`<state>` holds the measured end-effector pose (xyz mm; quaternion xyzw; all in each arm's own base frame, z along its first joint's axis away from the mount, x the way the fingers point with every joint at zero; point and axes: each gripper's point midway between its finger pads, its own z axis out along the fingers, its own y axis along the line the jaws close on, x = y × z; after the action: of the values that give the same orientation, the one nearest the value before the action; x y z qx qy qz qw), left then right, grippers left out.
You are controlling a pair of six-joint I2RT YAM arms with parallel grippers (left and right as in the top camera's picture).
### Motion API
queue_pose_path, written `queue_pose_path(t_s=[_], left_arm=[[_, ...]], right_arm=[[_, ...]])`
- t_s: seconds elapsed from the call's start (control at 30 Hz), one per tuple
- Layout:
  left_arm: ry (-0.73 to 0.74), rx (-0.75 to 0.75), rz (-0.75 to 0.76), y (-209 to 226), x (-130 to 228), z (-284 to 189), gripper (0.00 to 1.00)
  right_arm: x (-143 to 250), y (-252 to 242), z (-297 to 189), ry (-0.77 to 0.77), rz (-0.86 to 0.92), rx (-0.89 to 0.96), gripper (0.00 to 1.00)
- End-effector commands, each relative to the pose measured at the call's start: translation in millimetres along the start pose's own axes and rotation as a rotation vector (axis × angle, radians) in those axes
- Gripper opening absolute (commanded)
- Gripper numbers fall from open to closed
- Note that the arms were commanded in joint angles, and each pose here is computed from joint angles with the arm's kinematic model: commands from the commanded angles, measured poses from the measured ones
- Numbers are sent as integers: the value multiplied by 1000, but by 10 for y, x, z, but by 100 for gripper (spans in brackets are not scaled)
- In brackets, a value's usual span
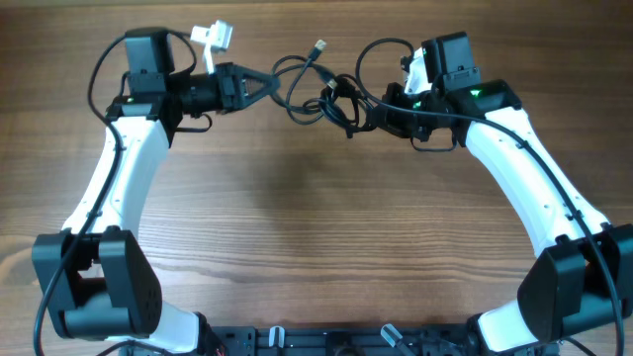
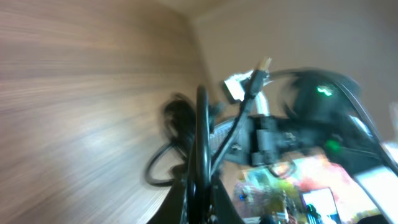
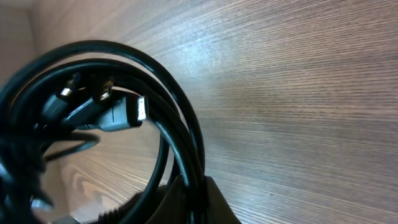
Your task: Untangle cables
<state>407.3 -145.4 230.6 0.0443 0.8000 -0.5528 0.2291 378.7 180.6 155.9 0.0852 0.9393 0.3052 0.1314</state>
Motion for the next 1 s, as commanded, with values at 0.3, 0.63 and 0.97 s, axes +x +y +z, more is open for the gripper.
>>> queue_pose_path(t_s=[0.3, 0.63, 0.97], left_arm=[[74, -573, -70, 772, 404, -205, 8], [122, -525, 59, 634, 442, -5, 84], [199, -400, 158, 281, 638, 457, 80]], right_arm=[[61, -568, 37, 45, -89, 167, 4], [80, -556, 41, 53, -98, 161, 5], [135, -415, 53, 86, -165, 76, 5]])
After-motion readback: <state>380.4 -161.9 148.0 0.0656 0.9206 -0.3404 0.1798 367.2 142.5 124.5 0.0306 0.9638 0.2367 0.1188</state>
